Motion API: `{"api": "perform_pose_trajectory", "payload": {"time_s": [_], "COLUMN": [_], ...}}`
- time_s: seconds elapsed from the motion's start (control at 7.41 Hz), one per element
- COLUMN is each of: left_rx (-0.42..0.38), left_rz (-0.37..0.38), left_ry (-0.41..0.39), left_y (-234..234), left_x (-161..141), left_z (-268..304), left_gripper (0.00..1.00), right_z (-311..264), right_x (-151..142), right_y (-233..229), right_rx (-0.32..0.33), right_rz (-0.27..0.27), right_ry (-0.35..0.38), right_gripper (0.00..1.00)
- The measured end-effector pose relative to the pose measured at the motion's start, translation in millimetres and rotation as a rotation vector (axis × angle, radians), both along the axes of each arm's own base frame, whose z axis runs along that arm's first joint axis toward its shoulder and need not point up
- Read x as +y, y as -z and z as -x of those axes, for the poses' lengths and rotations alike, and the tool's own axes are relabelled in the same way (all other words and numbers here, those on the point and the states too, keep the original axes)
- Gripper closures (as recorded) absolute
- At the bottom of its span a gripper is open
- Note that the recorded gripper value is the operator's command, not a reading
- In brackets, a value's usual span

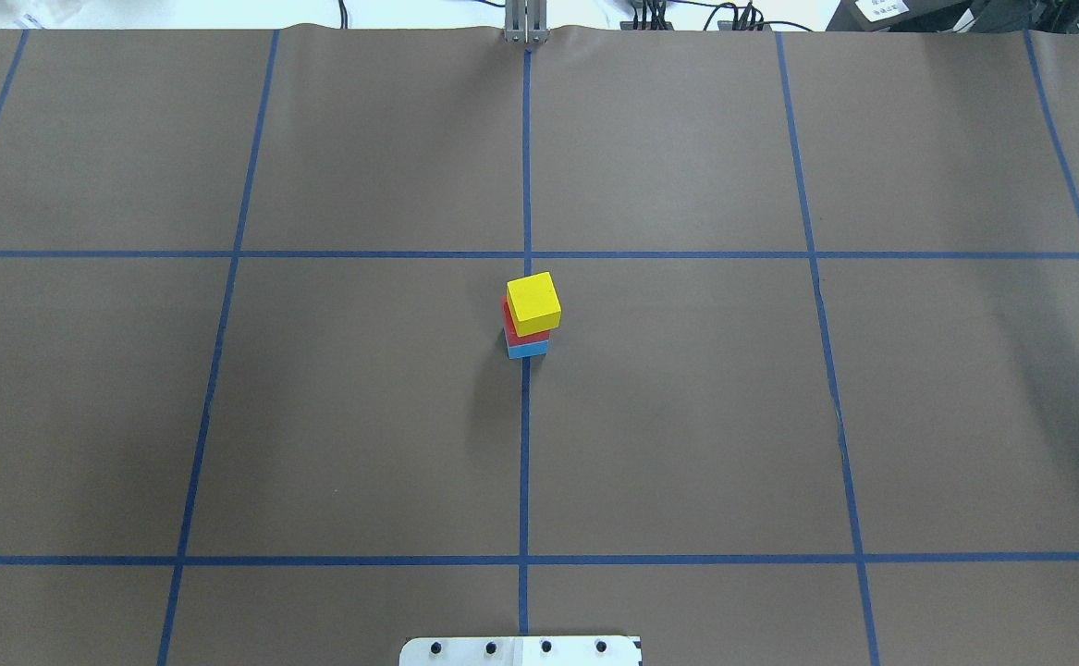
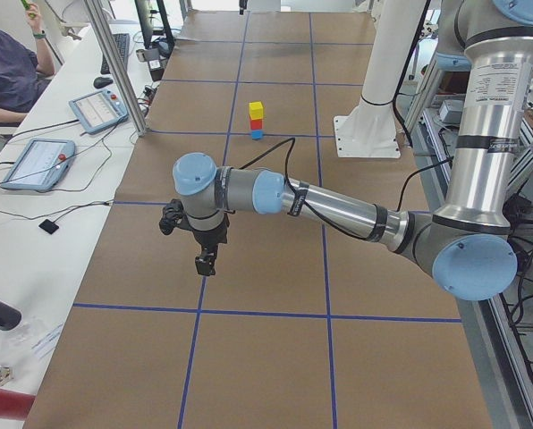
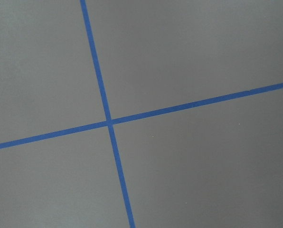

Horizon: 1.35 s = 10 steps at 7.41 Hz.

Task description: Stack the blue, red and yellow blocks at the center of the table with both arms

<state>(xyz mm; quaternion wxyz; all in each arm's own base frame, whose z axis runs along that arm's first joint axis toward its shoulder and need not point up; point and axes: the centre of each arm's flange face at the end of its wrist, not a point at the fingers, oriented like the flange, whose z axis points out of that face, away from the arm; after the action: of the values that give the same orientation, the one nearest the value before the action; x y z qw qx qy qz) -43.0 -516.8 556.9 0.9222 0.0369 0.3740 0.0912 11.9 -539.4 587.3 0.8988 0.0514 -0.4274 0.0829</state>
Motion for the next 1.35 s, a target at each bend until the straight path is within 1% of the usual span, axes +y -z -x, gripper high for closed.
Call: {"api": "perform_pose_trajectory", "payload": {"time_s": [0.4, 0.54, 0.81, 1.08, 1.35], "left_rx": [-0.003, -0.004, -0.006, -0.007, -0.018], "left_rz": [0.064, 0.088, 0.125, 0.131, 0.128], "left_ry": [0.011, 0.020, 0.052, 0.065, 0.077], "left_y": [-39.8, -47.3, -52.0, -51.1, -50.5], "left_x": [3.4, 3.2, 4.1, 4.9, 5.2], "left_z": [3.7, 4.2, 5.6, 8.5, 15.2], "left_gripper": [0.00, 0.00, 0.00, 0.00, 0.00], "right_z": [-9.1, -9.5, -9.6, -4.2, -4.2], "right_x": [54.4, 65.1, 70.5, 72.8, 73.6], "right_y": [-18.0, -17.6, -16.1, -21.8, -33.5], "right_rx": [0.001, 0.002, 0.013, 0.037, 0.092], "right_rz": [0.031, 0.050, 0.105, 0.125, 0.139], "right_ry": [-0.002, -0.001, -0.002, 0.011, 0.052], "right_gripper": [0.00, 0.00, 0.00, 0.00, 0.00]}}
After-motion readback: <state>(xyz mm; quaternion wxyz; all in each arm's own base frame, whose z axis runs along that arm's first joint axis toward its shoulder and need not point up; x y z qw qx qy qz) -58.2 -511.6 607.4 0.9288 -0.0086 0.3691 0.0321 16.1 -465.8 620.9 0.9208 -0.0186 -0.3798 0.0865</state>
